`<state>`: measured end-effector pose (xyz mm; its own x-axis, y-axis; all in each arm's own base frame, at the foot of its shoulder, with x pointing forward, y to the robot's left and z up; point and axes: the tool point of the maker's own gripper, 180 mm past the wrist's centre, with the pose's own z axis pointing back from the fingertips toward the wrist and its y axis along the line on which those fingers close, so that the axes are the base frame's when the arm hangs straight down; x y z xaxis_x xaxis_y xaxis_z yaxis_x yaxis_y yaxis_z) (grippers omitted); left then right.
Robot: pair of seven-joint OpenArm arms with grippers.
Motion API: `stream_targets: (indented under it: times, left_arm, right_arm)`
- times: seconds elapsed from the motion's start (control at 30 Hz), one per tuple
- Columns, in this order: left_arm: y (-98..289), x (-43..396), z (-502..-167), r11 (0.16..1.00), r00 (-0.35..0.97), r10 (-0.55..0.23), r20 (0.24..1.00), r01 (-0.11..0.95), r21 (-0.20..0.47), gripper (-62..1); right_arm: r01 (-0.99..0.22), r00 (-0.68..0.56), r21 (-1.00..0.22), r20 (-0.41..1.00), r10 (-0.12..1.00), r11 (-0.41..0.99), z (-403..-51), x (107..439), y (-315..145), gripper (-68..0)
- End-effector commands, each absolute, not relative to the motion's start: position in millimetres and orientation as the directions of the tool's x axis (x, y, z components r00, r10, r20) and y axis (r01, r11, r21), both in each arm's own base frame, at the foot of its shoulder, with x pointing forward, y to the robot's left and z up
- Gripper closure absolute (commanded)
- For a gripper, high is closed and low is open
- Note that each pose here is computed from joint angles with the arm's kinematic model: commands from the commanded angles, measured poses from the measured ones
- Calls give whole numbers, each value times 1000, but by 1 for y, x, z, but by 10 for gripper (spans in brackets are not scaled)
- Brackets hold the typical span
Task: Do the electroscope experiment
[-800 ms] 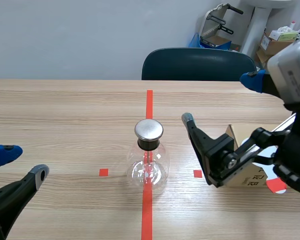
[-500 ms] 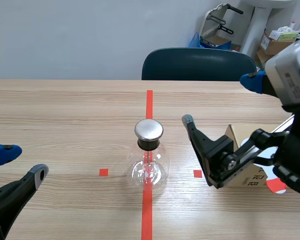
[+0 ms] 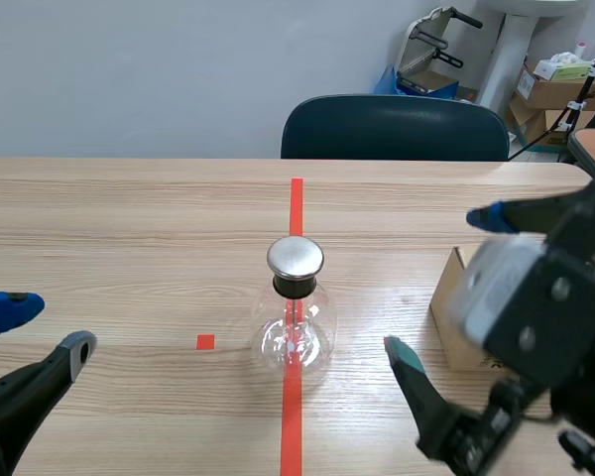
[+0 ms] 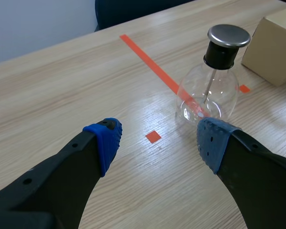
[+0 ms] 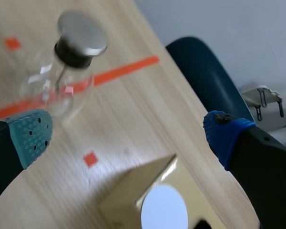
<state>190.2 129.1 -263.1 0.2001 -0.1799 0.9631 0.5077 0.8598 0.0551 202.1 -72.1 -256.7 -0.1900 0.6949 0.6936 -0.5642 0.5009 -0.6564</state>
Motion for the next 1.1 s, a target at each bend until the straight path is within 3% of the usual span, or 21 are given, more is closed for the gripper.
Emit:
stream_targets:
  times: [0.0,0.13,0.27,0.57,0.7,1.07]
  left_arm:
    - [128,195,-252,862,166,-169,972,503,63,-366]
    - [127,194,-251,859,159,-169,973,508,67,-366]
    - [112,183,-257,789,141,-240,960,604,108,-367]
    - [85,157,-261,662,169,-223,960,749,22,-367]
    - [77,149,-259,620,179,-208,962,784,-12,-367]
    - [69,149,-249,595,139,-235,962,803,29,-367]
  right_arm:
    - [-546,-208,-698,648,733,463,-258,192,-76,-679]
    - [-484,-251,-812,485,838,325,-266,167,-87,-679]
    - [-398,-286,-895,329,900,200,-271,148,-100,-679]
    - [-233,-245,-972,86,966,28,-295,143,-142,-679]
    - [-120,-206,-993,17,978,-8,-292,153,-159,-679]
    - [-111,-136,-992,-47,990,-62,-324,179,-185,-679]
